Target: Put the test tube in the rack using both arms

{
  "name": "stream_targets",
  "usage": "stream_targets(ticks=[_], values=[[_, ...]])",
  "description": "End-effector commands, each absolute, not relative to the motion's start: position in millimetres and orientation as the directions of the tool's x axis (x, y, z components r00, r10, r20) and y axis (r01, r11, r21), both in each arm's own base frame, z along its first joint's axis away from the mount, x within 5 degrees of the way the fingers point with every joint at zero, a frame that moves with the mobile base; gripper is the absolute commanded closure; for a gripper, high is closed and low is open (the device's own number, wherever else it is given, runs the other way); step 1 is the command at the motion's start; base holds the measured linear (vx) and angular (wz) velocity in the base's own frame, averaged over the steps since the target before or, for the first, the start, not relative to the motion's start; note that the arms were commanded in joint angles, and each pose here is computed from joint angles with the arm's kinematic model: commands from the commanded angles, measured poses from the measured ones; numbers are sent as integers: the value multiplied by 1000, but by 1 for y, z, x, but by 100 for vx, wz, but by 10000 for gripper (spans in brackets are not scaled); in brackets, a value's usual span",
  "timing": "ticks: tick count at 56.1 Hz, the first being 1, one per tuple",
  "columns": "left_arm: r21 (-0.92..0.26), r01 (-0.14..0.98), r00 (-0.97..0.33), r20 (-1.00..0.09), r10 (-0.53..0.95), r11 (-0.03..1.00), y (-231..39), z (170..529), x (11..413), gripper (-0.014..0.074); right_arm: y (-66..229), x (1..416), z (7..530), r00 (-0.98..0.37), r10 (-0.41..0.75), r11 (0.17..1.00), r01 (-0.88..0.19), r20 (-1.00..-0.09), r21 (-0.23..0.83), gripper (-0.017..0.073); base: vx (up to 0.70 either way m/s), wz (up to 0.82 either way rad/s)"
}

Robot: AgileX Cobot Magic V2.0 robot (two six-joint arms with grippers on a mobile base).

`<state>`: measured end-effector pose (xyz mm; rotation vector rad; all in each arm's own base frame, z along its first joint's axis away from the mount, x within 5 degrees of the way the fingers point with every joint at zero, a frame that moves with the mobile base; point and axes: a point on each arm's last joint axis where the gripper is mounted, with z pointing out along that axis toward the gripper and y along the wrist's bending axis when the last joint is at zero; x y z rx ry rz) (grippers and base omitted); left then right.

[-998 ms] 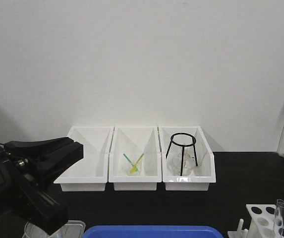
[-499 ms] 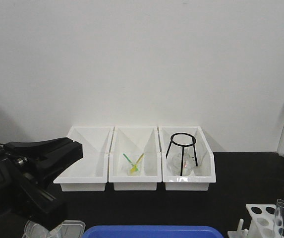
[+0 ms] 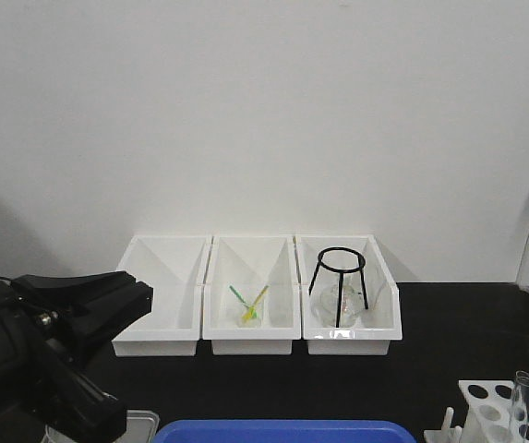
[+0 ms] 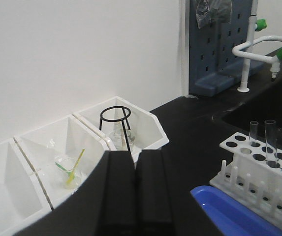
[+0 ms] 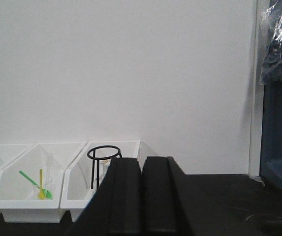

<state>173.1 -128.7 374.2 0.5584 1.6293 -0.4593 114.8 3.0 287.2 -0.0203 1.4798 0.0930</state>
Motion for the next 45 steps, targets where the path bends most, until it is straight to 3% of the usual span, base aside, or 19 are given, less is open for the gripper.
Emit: stream_targets(ticks=[1, 13, 24, 38, 45], values=[[19, 599, -3, -1000, 26, 800, -128, 393, 171, 600, 5, 114, 301, 158, 51, 994, -107, -986, 35, 570, 0, 0], [-58, 452, -36, -998, -47, 890, -79, 372, 155, 600, 5, 114, 301, 158, 51, 994, -107, -986, 35, 570, 0, 0], [-52, 277, 5, -998, -55, 960, -28, 308, 99, 600, 5, 114, 301, 157, 52, 994, -106, -986, 36, 570, 0, 0], [-52, 174, 11, -998, -55, 983, -11, 220, 64, 600, 5, 114, 301, 157, 52, 994, -107, -986, 36, 570, 0, 0], [-51, 166, -22, -999, -48, 985, -10, 204, 57, 600, 5, 114, 301, 157, 51, 994, -106, -986, 35, 570, 0, 0]])
